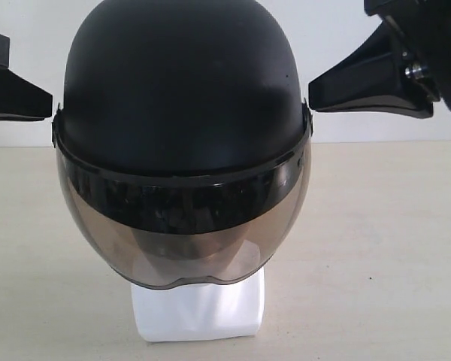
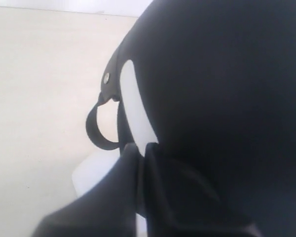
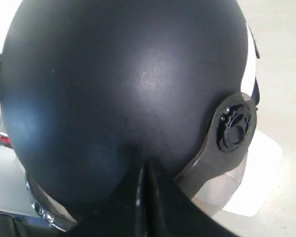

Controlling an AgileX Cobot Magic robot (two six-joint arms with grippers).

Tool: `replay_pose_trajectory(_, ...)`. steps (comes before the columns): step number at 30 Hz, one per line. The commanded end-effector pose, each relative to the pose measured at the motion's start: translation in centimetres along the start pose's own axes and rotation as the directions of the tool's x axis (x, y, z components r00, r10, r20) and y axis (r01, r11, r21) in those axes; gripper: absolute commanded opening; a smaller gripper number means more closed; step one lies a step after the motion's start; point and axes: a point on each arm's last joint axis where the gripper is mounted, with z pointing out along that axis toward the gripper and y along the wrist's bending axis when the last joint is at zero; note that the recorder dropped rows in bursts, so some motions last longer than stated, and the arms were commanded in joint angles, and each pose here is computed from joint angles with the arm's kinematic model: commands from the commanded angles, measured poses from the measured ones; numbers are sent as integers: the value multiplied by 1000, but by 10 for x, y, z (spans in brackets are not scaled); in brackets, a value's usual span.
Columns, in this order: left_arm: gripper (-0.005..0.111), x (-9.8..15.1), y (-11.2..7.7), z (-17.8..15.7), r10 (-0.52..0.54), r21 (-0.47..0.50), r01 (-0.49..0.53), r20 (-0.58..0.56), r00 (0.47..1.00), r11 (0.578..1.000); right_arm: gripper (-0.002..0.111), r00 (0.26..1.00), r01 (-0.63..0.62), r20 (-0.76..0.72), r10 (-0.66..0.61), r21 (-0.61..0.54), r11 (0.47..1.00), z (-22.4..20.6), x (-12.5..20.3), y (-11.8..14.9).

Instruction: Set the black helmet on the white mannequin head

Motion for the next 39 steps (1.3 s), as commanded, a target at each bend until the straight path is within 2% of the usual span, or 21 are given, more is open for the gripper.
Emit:
replay_pose_trajectory(1,4,-4,4,-14,-9,-34,10,36,999,999,0,999,43,30,-45,62,997,-17,3,6)
replay_pose_trajectory(5,4,1,1,-28,-4,-31,5,18,1000,1000,0,994,86,57,-95,142,986,-33,7,9)
replay_pose_trajectory(9,4,6,-11,-47,33,-16,-32,48,998,999,0,977,177,73,-199,239,955,-52,13,12)
replay_pose_trajectory(13,4,13,-32,-75,42,33,-48,142,989,998,0,938,275,103,-330,357,893,-77,19,17)
replay_pose_trajectory(16,4,27,-47,-96,55,68,-70,207,977,995,0,906,339,91,-414,430,836,-97,28,21)
replay_pose_trajectory(21,4,62,-61,-120,90,88,-115,246,965,989,0,877,354,151,-455,436,827,-119,40,34)
replay_pose_trajectory(28,4,109,-81,-144,149,178,-192,228,962,965,0,843,367,213,-493,442,818,-138,52,46)
replay_pose_trajectory(39,4,135,-96,-170,221,164,-287,331,917,944,0,835,369,228,-501,444,816,-142,54,48)
